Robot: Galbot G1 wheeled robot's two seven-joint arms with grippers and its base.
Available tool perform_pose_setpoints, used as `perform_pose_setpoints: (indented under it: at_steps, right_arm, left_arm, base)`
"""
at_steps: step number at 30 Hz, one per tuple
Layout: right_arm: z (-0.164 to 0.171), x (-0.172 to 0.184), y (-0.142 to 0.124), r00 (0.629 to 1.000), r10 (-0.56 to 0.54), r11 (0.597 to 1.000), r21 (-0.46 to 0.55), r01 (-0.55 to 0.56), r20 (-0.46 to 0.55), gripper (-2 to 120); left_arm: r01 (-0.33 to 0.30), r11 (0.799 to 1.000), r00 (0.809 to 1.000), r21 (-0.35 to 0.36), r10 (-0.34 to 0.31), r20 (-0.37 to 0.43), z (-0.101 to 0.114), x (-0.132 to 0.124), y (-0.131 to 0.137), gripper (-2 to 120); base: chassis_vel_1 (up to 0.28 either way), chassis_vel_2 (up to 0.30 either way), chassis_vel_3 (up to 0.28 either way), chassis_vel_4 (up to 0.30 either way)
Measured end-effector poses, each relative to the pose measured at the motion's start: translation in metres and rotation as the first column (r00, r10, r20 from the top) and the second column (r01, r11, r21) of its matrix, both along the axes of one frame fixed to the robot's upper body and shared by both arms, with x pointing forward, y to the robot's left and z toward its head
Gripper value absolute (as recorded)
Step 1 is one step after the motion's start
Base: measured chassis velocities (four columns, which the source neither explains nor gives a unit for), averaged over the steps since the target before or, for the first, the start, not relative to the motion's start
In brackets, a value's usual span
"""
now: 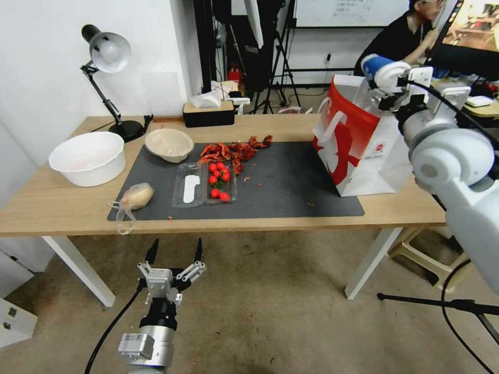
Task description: Pick up the trash from the table and place it into the takeout bag.
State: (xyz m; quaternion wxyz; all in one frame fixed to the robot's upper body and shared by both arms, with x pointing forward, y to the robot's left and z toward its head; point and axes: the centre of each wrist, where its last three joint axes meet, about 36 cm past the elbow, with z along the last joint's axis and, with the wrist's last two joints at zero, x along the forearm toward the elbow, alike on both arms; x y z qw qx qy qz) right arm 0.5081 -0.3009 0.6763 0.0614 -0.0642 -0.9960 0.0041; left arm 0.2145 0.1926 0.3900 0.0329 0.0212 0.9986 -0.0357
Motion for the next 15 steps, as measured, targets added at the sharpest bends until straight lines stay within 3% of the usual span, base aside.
perform_pose_setpoints:
  at_steps: [4,11,15]
  right_arm:
    - [-0.003,0.01,0.0,1.0,-0.005,0.998,0.07,0.006,-0.023,76]
    - [-0.005,0.012,0.002,1.0,-0.011,0.999,0.052,0.01,0.012,99]
    - [-0.004,0.011,0.003,1.0,-0.017,0.999,0.033,0.016,0.022,100]
  left_arm:
    - [0.001,1.0,1.0,0.0,-0.001,-0.003,-0.001,0.0,0.0,100]
    - [-0.001,1.0,1.0,0.007,0.001,-0.004,-0.001,0.0,0.002,100]
    - [-0.001,1.0,1.0,0.007,0.001,-0.002,-0.001,0.0,0.002,100]
  base:
    - [0.0,0.0,0.0,0.0]
    - [0.0,0.0,0.0,0.0]
    - [0.0,0.0,0.0,0.0]
